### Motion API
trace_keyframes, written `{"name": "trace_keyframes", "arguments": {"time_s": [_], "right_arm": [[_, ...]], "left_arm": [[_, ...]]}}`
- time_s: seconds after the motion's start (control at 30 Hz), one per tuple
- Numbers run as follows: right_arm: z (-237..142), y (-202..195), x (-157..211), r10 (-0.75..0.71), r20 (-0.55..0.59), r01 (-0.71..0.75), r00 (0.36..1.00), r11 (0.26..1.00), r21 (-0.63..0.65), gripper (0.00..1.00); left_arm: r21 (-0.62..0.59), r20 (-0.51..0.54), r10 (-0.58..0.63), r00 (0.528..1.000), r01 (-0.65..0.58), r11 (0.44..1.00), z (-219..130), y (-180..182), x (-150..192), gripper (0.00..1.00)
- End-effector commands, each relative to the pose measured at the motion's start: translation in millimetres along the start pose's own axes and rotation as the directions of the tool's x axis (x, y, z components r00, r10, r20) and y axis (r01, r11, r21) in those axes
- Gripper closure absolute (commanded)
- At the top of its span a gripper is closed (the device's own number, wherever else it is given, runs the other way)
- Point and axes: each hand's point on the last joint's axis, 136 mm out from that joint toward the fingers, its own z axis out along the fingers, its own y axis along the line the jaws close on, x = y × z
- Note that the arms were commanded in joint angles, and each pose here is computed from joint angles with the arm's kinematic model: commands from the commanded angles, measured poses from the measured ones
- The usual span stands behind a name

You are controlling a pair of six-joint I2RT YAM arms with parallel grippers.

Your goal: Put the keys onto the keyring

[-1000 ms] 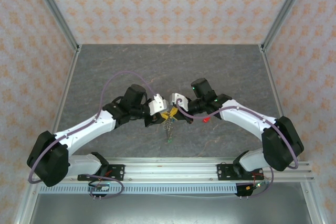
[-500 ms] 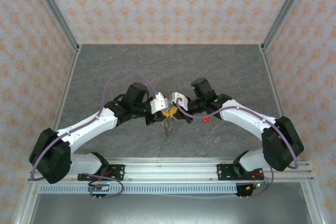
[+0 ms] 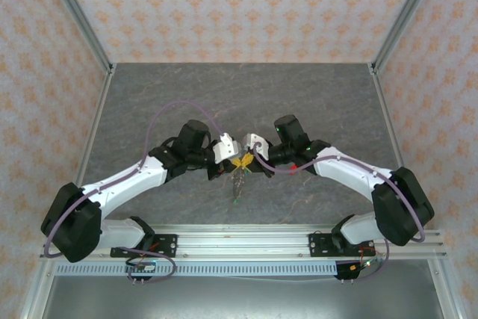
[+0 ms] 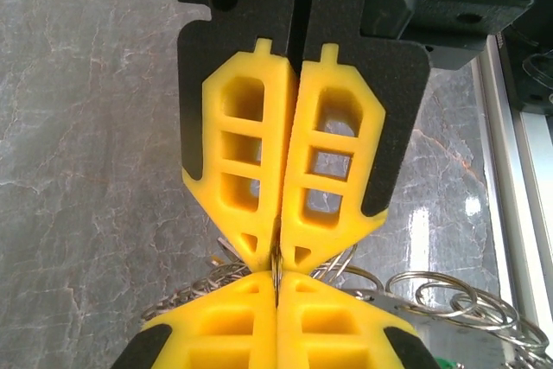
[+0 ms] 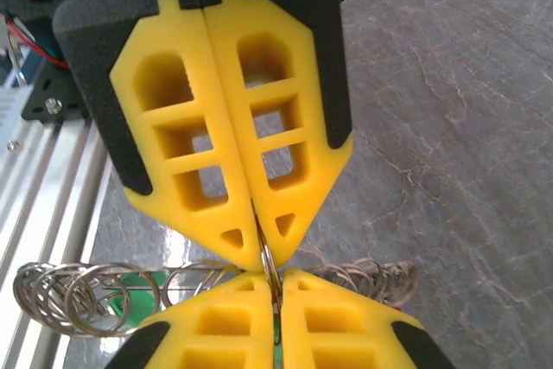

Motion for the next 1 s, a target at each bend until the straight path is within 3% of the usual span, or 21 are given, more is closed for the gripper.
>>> {"name": "trace_keyframes", "arguments": {"time_s": [0.0,0.57,0.67,0.7,0.83,0.97], "right_arm": [[0,-1,-11,0.004,0.094,-0.003,0.996,1.0,-0.015,0.89],[8,-14,10,0.079,0.125,-0.078,0.989,0.997,-0.009,0.87],[7,-18,9,0.079,0.126,-0.081,0.989,0.997,0.014,0.96],[6,-19,8,0.072,0.125,-0.076,0.99,0.997,0.024,1.0],[-2,-17,0,0.046,0.094,-0.049,0.994,0.998,0.031,1.0],[-11,-8,-11,0.006,0.059,-0.006,0.998,1.0,0.0,1.0]], "left_arm": [[0.0,0.173,0.033,0.984,-0.034,0.999,-8,-2,-40,1.0],[-0.016,0.301,-0.003,0.954,0.008,1.0,-16,-1,-53,1.0],[-0.028,0.306,-0.006,0.952,0.015,0.999,-19,1,-52,1.0],[-0.039,0.302,-0.006,0.953,0.019,0.999,-19,2,-50,1.0],[-0.066,0.206,-0.003,0.978,0.017,0.998,-17,4,-31,0.99],[-0.062,0.095,0.012,0.995,-0.006,0.998,-15,2,-11,0.85]]}}
